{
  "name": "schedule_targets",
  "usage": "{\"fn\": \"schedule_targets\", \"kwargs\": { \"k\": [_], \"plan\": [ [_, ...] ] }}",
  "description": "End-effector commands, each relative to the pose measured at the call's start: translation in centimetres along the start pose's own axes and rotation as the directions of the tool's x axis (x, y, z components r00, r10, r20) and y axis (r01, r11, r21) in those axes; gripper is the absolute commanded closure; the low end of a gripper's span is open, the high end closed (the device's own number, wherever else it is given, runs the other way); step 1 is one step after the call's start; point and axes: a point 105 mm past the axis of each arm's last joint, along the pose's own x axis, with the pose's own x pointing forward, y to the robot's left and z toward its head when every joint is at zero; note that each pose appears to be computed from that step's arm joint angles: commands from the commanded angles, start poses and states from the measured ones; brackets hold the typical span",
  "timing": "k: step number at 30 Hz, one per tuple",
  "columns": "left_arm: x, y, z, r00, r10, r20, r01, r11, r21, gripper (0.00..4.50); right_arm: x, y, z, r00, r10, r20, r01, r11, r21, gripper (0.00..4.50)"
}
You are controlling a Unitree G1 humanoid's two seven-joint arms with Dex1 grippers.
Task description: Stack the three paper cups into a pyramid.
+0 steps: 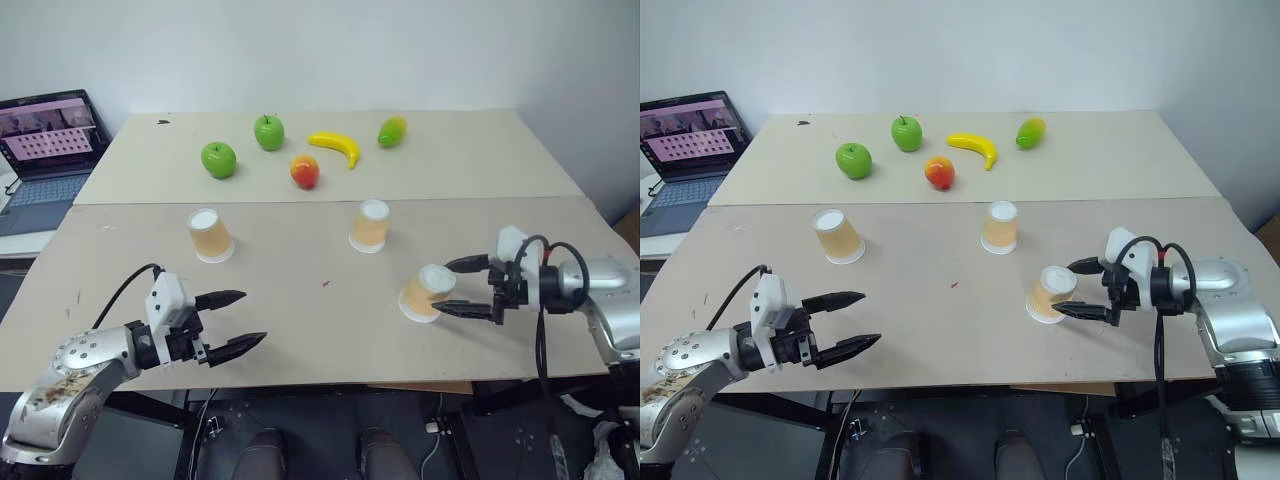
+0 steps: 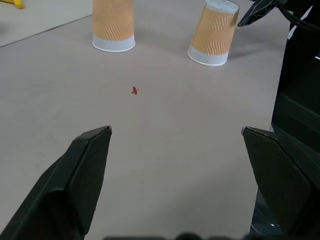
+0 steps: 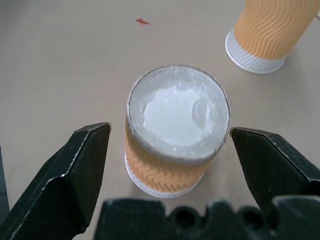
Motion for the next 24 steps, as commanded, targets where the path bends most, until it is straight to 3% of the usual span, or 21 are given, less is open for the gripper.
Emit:
{"fn": "schedule_targets", "kwargs": {
  "k": [1, 9, 16, 21, 24],
  "plan": [
    [-0.1, -0.4, 1.0, 1.0, -0.006, 0.015, 0.006, 0.999, 0.038, 0.04, 0.1, -0.2, 1.7, 1.0, -0.001, 0.028, 0.002, 0.999, -0.046, 0.0],
    [-0.2, -0.3, 0.8, 1.0, 0.007, 0.007, -0.007, 0.999, 0.035, 0.04, 0.7, -0.2, 1.5, 1.0, 0.009, 0.018, -0.008, 1.0, -0.021, 0.0],
    [-0.2, -0.3, 0.7, 1.0, 0.009, 0.004, -0.009, 0.999, 0.033, 0.0, 1.0, -0.3, 2.5, 0.999, 0.006, 0.051, -0.005, 0.999, -0.032, 1.79],
    [-0.1, -0.3, 0.5, 1.0, 0.004, -0.004, -0.004, 0.999, 0.033, 0.0, 1.5, -0.3, 4.5, 0.995, 0.031, 0.093, -0.025, 0.998, -0.064, 1.8],
    [0.0, -0.1, 0.5, 1.0, -0.002, -0.009, 0.002, 1.0, 0.03, 0.0, 3.3, 0.1, 8.6, 0.978, 0.118, 0.172, -0.096, 0.987, -0.131, 1.8]
  ]
}}
